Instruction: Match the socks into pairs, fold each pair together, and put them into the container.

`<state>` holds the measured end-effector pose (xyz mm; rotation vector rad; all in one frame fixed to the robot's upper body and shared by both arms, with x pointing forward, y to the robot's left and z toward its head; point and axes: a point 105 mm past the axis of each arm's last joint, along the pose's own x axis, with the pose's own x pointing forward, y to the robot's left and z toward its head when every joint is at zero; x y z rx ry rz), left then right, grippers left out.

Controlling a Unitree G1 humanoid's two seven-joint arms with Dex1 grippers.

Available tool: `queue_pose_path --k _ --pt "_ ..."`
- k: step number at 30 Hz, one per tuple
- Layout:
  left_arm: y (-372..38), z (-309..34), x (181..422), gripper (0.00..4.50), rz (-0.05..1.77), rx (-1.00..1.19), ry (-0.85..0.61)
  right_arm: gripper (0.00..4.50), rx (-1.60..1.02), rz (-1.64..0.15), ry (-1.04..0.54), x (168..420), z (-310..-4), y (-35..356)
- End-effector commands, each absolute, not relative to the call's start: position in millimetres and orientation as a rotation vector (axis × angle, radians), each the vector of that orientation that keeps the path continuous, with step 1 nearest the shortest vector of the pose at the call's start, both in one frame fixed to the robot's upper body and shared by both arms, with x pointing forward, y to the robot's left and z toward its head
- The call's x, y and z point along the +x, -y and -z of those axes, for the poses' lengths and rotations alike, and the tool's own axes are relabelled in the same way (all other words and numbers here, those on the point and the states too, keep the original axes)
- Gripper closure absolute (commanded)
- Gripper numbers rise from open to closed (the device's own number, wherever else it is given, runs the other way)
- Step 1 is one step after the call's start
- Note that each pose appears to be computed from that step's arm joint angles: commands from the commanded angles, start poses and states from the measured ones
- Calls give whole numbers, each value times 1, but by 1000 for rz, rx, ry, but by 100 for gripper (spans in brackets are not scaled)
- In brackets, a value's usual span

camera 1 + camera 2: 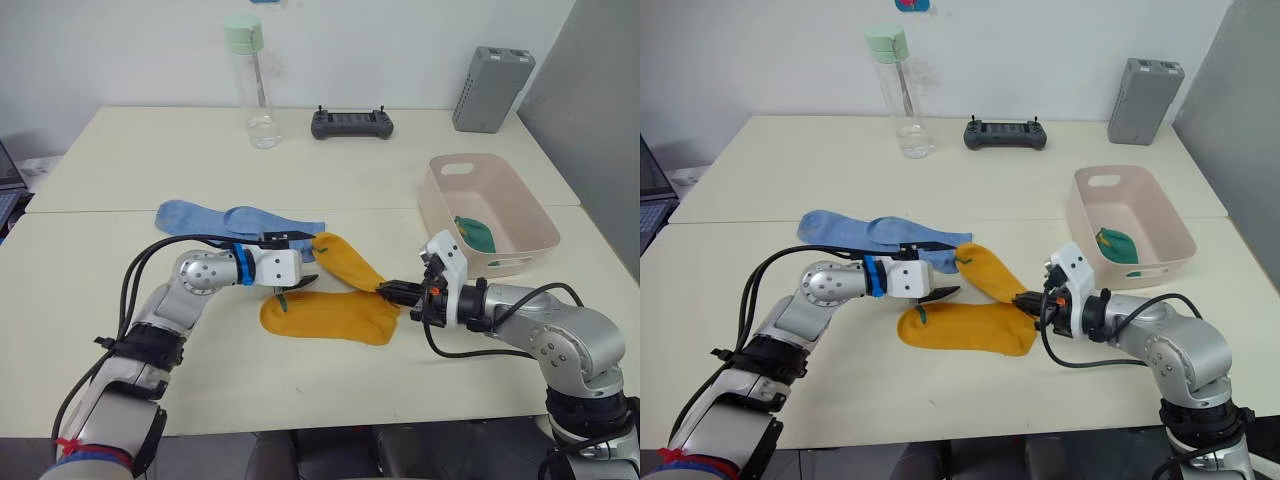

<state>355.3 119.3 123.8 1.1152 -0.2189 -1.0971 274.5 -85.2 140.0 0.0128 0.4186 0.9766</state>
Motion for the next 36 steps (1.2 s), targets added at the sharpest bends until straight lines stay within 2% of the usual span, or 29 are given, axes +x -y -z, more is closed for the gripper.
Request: queue_pose_path --k 1,9,10,16,23,28,31,34,36 --pt "-116 -128 356 184 1125 1148 249 450 1 -977 -371 272 -150 87" --pt "-119 -137 363 436 1083 1093 274 450 -15 -956 -365 278 -150 91" --pt "-119 -139 363 444 1076 1079 273 450 -26 -950 -357 280 -151 91" --pt "-132 -150 360 444 1021 1010 252 450 -82 -921 -288 303 -160 98" --pt "-141 -180 352 444 895 954 287 450 -160 -898 -88 340 -186 99" --pt "-147 -187 354 444 834 944 273 450 -127 -915 -5 350 -204 93" --pt "-149 -178 343 444 891 849 240 450 -137 -940 -13 347 -205 93" --pt "-149 -162 330 382 957 818 192 450 -150 -953 -44 341 -200 98" --pt "-149 -156 328 324 973 838 189 450 -149 -951 -56 337 -197 99"
